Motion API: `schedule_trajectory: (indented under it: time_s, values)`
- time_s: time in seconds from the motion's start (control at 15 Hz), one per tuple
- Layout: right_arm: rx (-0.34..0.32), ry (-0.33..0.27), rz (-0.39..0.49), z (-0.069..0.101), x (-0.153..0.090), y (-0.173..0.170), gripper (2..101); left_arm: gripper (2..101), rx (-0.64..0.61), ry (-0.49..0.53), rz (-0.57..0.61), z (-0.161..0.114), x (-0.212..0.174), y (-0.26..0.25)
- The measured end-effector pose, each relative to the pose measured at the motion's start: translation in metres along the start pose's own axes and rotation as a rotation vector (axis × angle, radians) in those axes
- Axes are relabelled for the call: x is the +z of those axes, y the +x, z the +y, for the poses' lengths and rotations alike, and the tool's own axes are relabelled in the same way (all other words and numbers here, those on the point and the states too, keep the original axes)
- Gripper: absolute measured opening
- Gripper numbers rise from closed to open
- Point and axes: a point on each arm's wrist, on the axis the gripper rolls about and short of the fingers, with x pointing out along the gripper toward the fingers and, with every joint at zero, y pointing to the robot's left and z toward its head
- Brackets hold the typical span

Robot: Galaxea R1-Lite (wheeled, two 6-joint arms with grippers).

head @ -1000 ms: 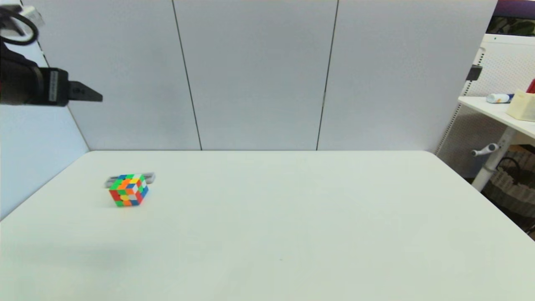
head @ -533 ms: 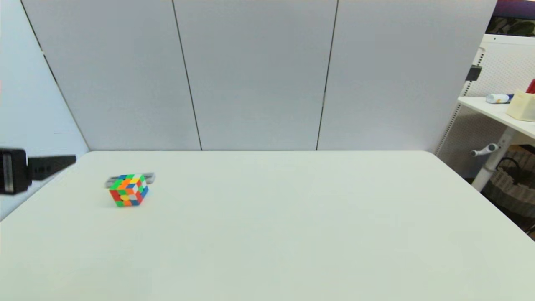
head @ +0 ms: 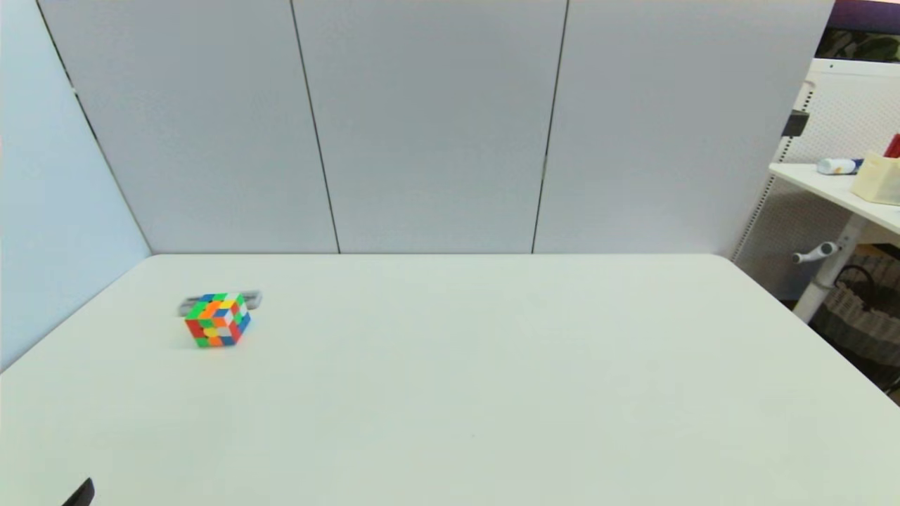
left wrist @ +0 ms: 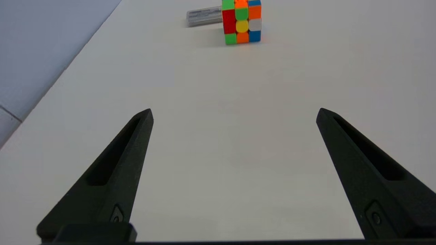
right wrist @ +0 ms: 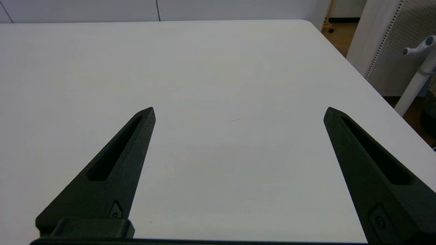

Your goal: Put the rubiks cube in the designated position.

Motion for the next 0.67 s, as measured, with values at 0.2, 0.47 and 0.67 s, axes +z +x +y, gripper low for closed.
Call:
schedule_trajectory:
  time_s: [0.2, 0.47, 0.67]
  values:
    - [0.0, 0.0, 0.0, 0.0, 0.0, 0.0, 98.0, 97.1, -0.081, -0.008, -0.035, -0.004, -0.027, -0.018]
    - [0.0, 0.0, 0.0, 0.0, 0.0, 0.0, 98.0, 97.1, -0.086, -0.085, -0.14, -0.004, -0.038, -0.029]
    - [0.0, 0.0, 0.0, 0.0, 0.0, 0.0, 98.0, 97.2, -0.084, -0.115, -0.172, -0.004, -0.04, -0.031]
